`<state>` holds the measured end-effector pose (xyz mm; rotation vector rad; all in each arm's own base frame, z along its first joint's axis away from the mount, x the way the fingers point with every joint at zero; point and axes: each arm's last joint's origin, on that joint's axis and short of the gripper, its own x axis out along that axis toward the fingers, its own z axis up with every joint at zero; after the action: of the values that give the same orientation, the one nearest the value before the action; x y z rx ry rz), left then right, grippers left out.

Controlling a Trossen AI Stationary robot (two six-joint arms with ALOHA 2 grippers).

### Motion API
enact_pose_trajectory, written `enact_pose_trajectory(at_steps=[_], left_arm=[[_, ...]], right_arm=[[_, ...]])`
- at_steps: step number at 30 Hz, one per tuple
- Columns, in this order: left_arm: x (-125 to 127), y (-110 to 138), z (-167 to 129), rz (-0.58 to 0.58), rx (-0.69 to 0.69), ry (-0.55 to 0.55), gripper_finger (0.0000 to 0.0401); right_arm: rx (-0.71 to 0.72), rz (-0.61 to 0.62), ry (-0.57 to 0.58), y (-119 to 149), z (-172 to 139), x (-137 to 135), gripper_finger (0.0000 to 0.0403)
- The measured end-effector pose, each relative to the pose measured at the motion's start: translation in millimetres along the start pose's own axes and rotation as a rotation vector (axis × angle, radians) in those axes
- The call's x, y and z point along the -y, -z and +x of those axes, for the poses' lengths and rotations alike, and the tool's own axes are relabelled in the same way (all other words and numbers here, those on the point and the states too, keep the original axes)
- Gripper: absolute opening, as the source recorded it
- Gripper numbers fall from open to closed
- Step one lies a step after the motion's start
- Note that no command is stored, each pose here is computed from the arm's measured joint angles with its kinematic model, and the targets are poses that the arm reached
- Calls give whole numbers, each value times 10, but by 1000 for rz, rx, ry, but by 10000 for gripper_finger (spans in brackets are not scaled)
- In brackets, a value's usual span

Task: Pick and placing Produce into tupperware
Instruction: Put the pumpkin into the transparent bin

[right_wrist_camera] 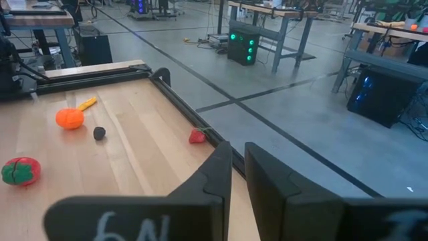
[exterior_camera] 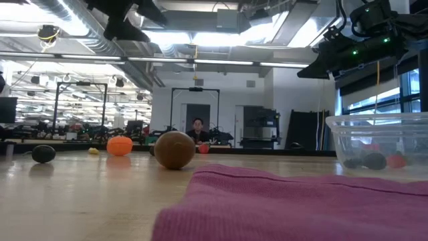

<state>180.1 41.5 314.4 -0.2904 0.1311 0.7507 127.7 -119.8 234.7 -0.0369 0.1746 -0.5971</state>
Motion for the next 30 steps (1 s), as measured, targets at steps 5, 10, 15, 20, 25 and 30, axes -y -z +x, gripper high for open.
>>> enact_pose_trajectory(at_steps=[5,10,15,20,25,30], left_arm=[[-99,-44,101,-88,-176,-57,375],[-184,-155,269,-116,-435,-195,375],[-246,-171,528,-123,-648,-274,375],[-302,-19,754,-146,-781,-320,375],[-328,167,851,-173,-912,-426,375],[-296,305,931,-202,-983,-481,375]], right_arm=[[0,-1,0,0,0,0,46],[-1,-1,0,2,2,0,46],[-6,1,-1,8,7,1,46],[-18,3,-3,21,13,-1,46],[-48,14,-6,50,12,-4,46],[-54,10,-7,56,12,-5,46]])
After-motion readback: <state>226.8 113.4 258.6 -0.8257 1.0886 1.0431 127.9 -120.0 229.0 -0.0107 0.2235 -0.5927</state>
